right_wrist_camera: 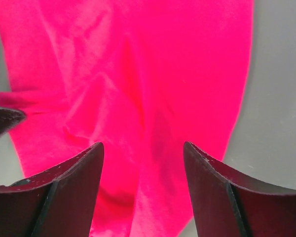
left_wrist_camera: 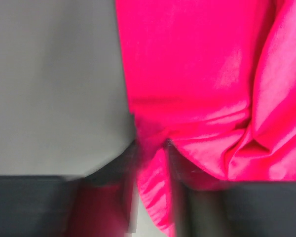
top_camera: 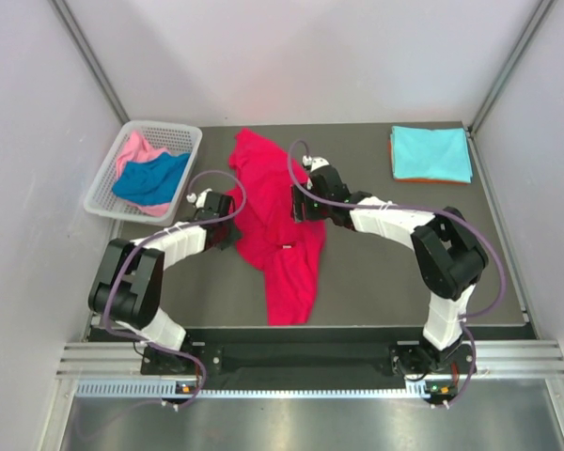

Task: Fold and stack the t-shirts
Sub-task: Flatten the tshirt out

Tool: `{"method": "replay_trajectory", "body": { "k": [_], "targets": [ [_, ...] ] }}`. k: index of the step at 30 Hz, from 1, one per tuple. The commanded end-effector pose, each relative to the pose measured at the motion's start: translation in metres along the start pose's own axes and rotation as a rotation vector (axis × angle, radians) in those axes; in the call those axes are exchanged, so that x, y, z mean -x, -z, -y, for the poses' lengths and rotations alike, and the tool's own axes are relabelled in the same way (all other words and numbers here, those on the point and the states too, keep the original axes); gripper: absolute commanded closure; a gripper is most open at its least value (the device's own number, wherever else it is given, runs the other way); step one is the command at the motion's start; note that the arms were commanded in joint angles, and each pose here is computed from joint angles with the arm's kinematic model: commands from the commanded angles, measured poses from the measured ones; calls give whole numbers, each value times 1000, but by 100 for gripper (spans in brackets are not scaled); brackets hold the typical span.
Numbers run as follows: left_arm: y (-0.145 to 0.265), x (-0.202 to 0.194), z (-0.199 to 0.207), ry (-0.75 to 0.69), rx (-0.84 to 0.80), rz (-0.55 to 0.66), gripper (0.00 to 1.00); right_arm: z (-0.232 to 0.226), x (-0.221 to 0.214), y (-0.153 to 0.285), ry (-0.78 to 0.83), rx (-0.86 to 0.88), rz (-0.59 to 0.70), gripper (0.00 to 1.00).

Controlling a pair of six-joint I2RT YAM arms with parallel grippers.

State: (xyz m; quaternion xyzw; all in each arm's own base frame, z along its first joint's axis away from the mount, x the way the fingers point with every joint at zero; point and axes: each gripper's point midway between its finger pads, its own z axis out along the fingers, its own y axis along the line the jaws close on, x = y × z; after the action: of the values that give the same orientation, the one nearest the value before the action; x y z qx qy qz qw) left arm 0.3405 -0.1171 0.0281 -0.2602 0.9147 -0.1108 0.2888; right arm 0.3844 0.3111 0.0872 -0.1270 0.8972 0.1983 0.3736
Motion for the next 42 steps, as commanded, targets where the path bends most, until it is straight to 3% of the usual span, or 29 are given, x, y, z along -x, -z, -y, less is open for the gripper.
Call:
{"method": "replay_trajectory", "body": {
  "k": [1, 6, 8, 9, 14, 15, 18, 22, 26, 28, 30, 32, 34, 37, 38, 39, 42],
  "targets": [
    [-4, 21, 13, -5, -22, 59, 74, 1, 6, 4, 0, -13, 46, 34],
    [-6, 31, 25, -10, -45, 68, 99, 5, -10, -10, -2, -23, 10, 35],
    [-7, 37, 32, -11, -51, 71, 100, 12, -18, -17, -2, -50, 0, 41],
    [-8, 40, 34, -17, -57, 77, 100, 16, -16, -17, -3, -69, 4, 55],
    [-20, 72, 29, -39, 68, 141, 100, 58, -14, 13, -26, -291, 16, 85],
    [-18, 85, 35, -42, 73, 155, 100, 64, -15, 29, -35, -317, 27, 100],
    [-25, 110, 48, -48, 73, 169, 100, 79, -37, 62, -87, -353, 48, 100],
    [-32, 145, 76, -93, 44, 217, 100, 84, -77, 92, -276, -321, 90, 100],
    [-42, 169, 116, -160, -78, 196, 100, 75, -106, 107, -458, -241, 127, 100],
    [-29, 185, 139, -195, -138, 209, 100, 67, -109, 112, -515, -203, 154, 99],
    [-13, 187, 140, -224, -133, 196, 76, 61, -104, 116, -531, -191, 165, 92],
    [2, 172, 127, -240, -103, 139, 55, 58, -98, 119, -532, -203, 146, 84],
    [18, 146, 105, -217, -63, 75, 50, 57, -85, 121, -503, -231, 137, 72],
    [33, 108, 95, -191, -121, 11, 48, 53, -69, 121, -440, -237, 129, 68],
    [46, 71, 91, -191, -209, -79, 49, 51, -61, 120, -422, -245, 126, 67],
    [51, 61, 91, -182, -242, -84, 52, 49, -57, 120, -412, -240, 129, 67],
    [66, 8, 78, -293, -275, -131, 52, 41, -44, 120, -376, -202, 143, 65]
  ]
}}
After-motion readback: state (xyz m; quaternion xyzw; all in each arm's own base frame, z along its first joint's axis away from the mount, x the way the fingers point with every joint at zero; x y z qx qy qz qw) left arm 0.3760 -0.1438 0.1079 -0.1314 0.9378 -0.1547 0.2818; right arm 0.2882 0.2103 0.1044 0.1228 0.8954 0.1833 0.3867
